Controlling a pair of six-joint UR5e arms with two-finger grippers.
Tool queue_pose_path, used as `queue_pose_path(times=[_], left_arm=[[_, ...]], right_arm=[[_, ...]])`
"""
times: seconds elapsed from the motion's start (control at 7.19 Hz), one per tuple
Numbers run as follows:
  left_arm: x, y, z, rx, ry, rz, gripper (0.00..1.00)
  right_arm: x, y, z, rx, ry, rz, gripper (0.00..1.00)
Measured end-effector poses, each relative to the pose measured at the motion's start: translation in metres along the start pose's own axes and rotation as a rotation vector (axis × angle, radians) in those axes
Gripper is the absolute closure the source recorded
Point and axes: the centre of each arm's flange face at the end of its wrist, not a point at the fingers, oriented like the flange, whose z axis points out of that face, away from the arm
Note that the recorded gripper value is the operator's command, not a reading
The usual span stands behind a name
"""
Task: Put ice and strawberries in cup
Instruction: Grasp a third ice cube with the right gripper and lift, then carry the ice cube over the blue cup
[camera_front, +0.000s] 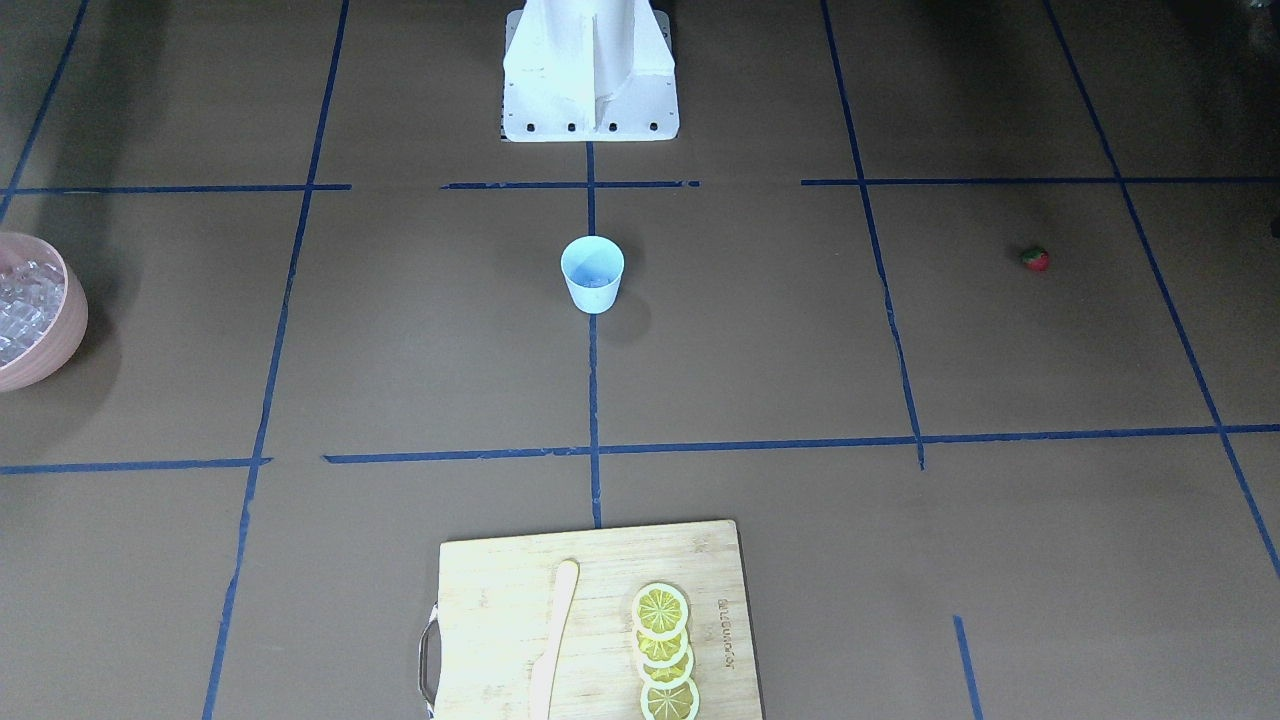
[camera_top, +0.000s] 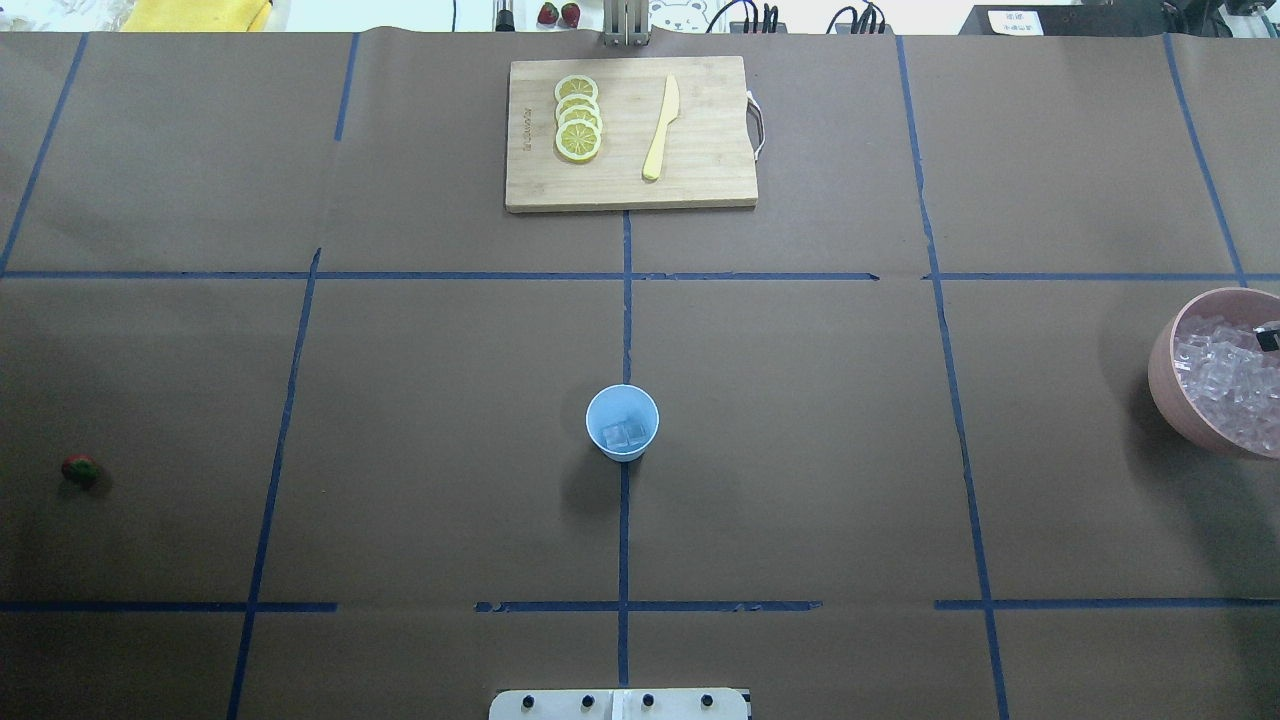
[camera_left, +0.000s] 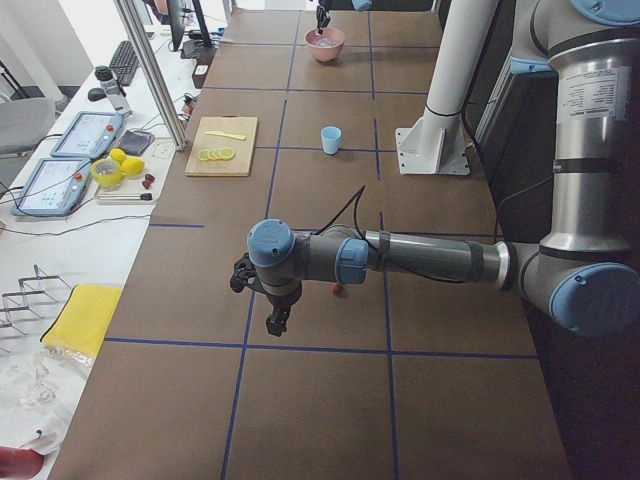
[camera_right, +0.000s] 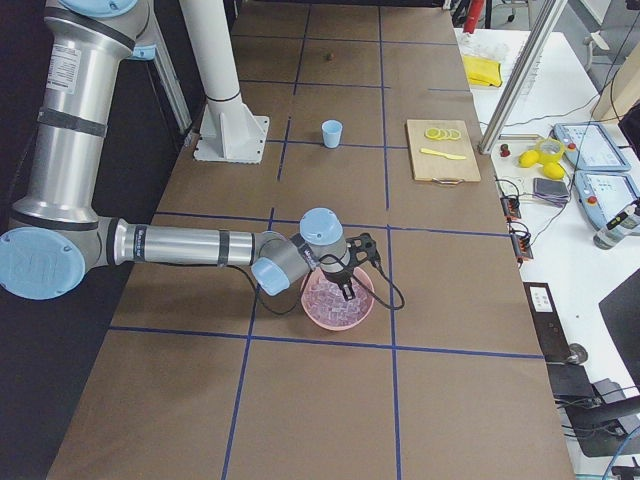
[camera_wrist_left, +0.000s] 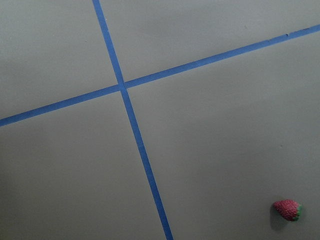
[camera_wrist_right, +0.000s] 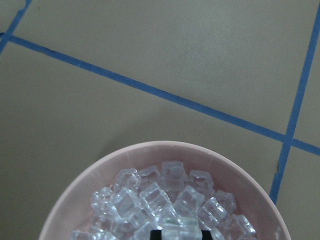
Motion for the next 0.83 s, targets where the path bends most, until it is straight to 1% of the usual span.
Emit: queue_pose_path(times=[0.14,0.42,0.56,0.7,0.83], left_arm=[[0.0,0.0,0.0,0.0,0.0,0.0,0.0],[0.0,0.0,0.0,0.0,0.001,0.0,0.0],[0.0,0.0,0.0,0.0,0.001,0.0,0.0],[0.0,0.0,0.0,0.0,0.001,0.0,0.0],[0.0,0.0,0.0,0.0,0.0,0.0,0.0]], right_arm=[[-0.017,-0.018,-0.017,-0.01,-0.004,0.019,1.0],[-0.07,-0.067,-0.054,-0.058,-0.004,0.056,1.0],[-0.106,-0.093,-0.063,-0.076,-0.019,0.086,1.0],[-0.153,-0.119,-0.061,-0.089,-0.049,0.131,1.0],[-0.215,-0.143,-0.05,-0.1,-0.086,0.184,1.0]])
